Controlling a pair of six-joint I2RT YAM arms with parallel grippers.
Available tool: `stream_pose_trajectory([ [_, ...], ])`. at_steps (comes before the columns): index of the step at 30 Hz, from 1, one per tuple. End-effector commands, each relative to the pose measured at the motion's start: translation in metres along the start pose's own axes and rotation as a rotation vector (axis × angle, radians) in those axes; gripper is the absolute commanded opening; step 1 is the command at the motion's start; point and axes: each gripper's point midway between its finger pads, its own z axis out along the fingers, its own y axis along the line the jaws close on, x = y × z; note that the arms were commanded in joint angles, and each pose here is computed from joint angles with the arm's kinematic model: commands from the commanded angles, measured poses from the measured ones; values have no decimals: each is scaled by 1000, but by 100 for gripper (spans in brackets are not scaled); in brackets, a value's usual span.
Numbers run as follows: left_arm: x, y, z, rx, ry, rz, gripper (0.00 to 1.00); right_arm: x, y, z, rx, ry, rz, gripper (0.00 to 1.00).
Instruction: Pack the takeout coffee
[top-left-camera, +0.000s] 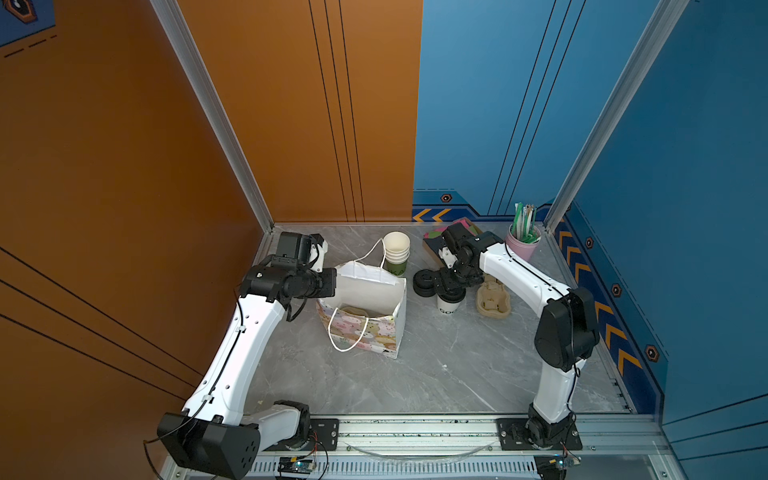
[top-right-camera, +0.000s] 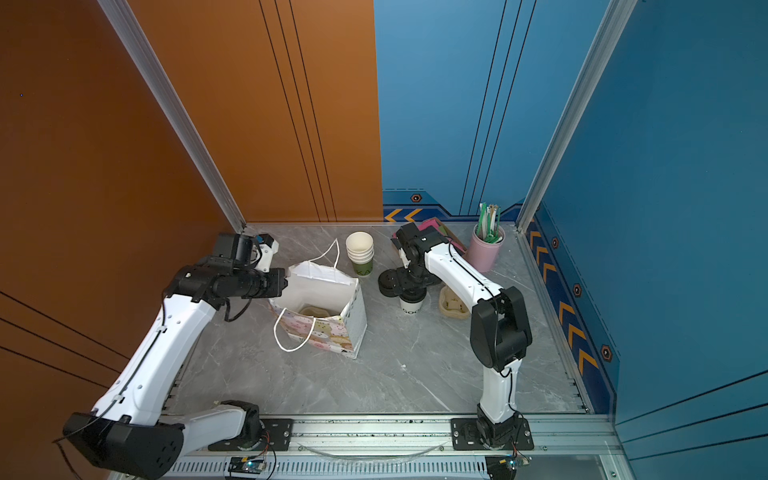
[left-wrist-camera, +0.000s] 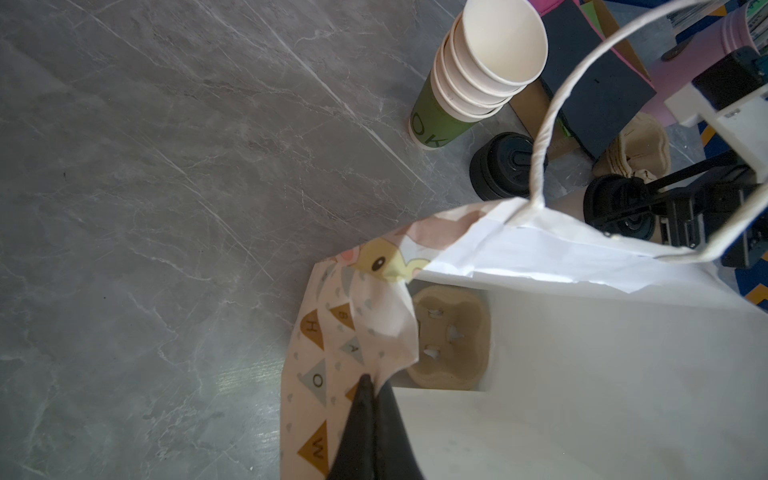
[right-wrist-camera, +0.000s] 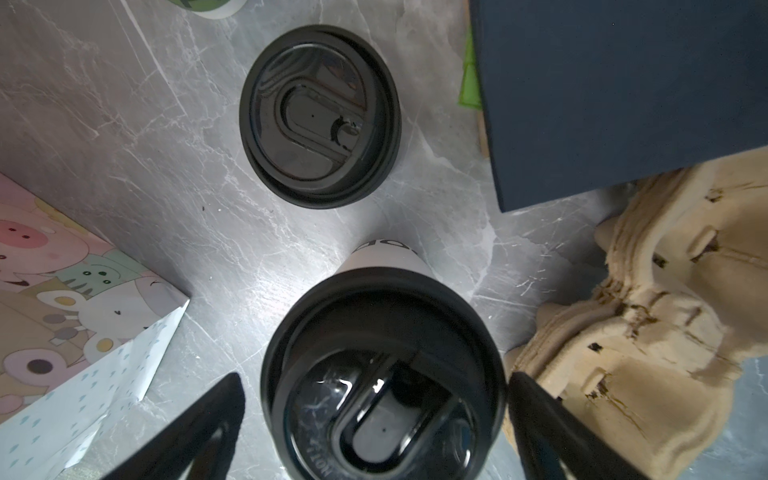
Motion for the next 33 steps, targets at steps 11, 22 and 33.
stream_pose_trajectory([
  [11, 10, 2, 8, -15, 51, 6, 0, 8, 1, 10, 24, 56, -6, 100],
  [22, 13, 2, 9, -17, 58, 9, 0, 13, 2, 19, 19, 85, -10, 100],
  [33, 14, 2, 9, -19, 58, 8, 0, 17, 2, 29, 16, 111, -14, 100],
])
